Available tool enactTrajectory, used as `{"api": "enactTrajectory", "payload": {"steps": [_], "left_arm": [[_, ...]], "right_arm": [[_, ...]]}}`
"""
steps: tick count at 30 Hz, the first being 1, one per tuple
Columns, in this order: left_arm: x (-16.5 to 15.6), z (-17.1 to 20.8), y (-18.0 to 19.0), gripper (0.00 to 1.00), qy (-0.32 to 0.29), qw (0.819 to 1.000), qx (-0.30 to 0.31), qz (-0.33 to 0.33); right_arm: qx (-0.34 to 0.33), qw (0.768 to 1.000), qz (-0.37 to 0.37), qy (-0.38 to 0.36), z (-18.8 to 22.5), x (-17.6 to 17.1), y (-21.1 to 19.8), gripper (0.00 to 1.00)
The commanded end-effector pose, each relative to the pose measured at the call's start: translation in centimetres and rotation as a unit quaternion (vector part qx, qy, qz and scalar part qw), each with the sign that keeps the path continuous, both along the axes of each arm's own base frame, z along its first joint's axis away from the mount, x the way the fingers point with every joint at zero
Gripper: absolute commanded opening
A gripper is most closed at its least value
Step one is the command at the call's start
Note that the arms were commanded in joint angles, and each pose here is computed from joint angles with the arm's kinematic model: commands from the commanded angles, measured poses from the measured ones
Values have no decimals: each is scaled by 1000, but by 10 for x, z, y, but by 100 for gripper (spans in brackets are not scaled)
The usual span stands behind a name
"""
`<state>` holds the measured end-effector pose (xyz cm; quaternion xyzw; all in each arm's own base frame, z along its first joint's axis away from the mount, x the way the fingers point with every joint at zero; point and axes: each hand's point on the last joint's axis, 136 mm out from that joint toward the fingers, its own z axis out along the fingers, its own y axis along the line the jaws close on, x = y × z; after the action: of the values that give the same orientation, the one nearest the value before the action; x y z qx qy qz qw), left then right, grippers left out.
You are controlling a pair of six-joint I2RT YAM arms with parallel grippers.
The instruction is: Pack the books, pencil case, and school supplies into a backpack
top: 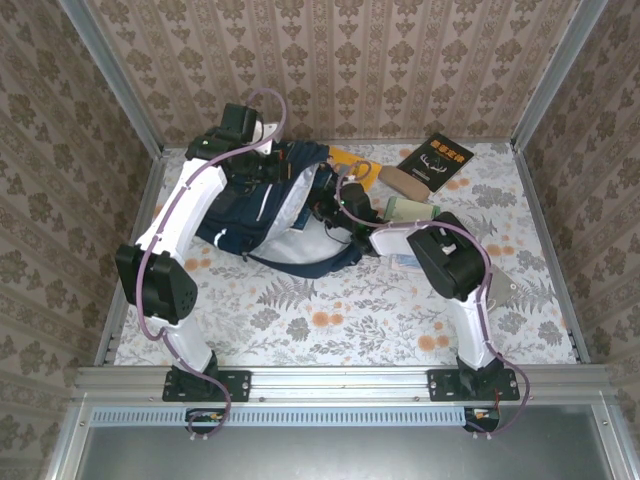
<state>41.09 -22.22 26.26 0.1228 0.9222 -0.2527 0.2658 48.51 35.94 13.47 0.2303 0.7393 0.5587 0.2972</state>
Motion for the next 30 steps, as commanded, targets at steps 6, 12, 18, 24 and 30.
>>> {"api": "enactTrajectory", "payload": {"steps": [6, 12, 18, 24, 30], "left_arm": [[-1, 50, -5, 0, -52, 997, -56, 2], [-4, 45, -3, 0, -47, 997, -58, 9], [-5, 41, -4, 0, -42, 997, -63, 11], [-4, 36, 2, 0, -43, 998, -47, 15], [-3, 28, 16, 0, -46, 998, -21, 26]], "right_arm": [[-23, 997, -70, 16, -8, 39, 37, 0], [-42, 995, -88, 37, -22, 62, 62, 0], [-67, 993, -74, 58, -33, 70, 91, 6], [-67, 994, -48, 72, -33, 55, 89, 60], [-68, 995, -44, 58, -7, 35, 63, 68]]}}
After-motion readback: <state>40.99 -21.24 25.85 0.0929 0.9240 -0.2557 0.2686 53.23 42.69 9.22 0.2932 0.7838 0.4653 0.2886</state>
